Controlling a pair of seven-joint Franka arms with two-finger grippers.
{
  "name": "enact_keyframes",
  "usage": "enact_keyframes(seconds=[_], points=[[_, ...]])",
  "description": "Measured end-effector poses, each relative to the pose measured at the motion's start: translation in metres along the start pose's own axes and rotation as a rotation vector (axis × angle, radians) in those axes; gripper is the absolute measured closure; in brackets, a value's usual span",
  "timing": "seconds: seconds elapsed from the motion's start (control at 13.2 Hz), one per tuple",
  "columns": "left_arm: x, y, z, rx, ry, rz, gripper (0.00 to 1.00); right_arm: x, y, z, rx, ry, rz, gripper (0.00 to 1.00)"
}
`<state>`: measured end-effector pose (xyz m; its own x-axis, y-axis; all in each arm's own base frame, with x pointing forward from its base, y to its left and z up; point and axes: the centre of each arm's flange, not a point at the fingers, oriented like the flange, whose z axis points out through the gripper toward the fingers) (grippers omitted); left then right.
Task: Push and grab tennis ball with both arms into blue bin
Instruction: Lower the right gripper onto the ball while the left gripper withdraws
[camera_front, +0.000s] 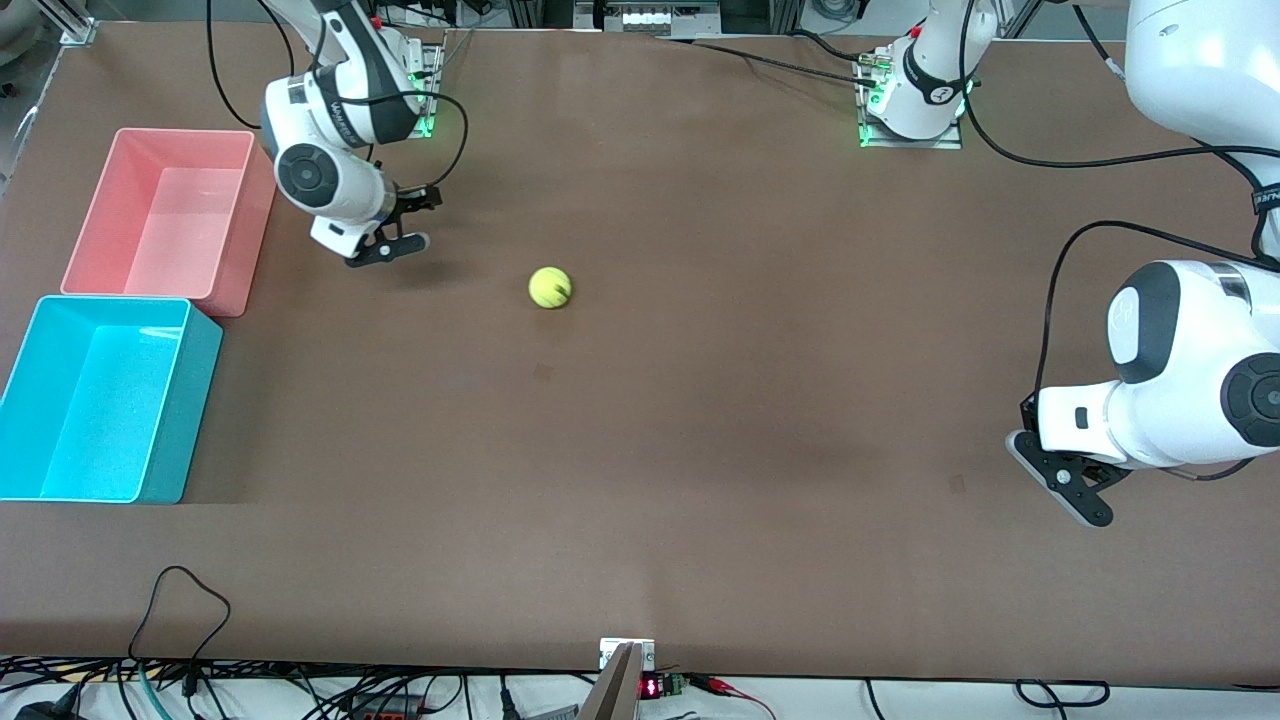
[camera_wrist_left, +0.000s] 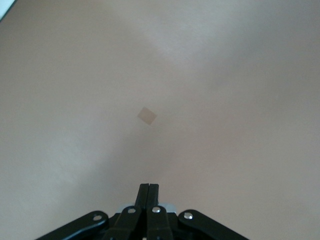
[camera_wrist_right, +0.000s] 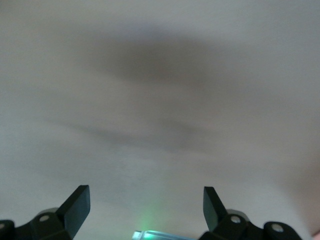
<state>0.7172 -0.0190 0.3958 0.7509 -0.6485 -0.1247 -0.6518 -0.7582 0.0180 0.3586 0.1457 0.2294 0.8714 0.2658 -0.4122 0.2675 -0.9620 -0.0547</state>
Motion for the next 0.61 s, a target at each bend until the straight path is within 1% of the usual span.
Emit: enact_keyframes(seconds=[0.15, 0.23, 0.45, 0.61], points=[[-0.002, 0.006, -0.012, -0.007, 0.003, -0.148, 0.99, 0.003, -0.013, 0.008, 0.004, 0.014, -0.021, 0.0], [-0.004, 0.006, -0.018, -0.019, 0.015, -0.193, 0.99, 0.007, -0.018, 0.013, 0.005, 0.026, -0.03, 0.0], [-0.02, -0.007, -0.035, -0.054, 0.063, -0.275, 0.99, 0.019, -0.021, 0.023, 0.015, 0.081, -0.037, 0.0], [-0.026, -0.008, -0.051, -0.042, 0.082, -0.329, 0.99, 0.025, -0.021, 0.026, 0.02, 0.112, -0.037, 0.0]])
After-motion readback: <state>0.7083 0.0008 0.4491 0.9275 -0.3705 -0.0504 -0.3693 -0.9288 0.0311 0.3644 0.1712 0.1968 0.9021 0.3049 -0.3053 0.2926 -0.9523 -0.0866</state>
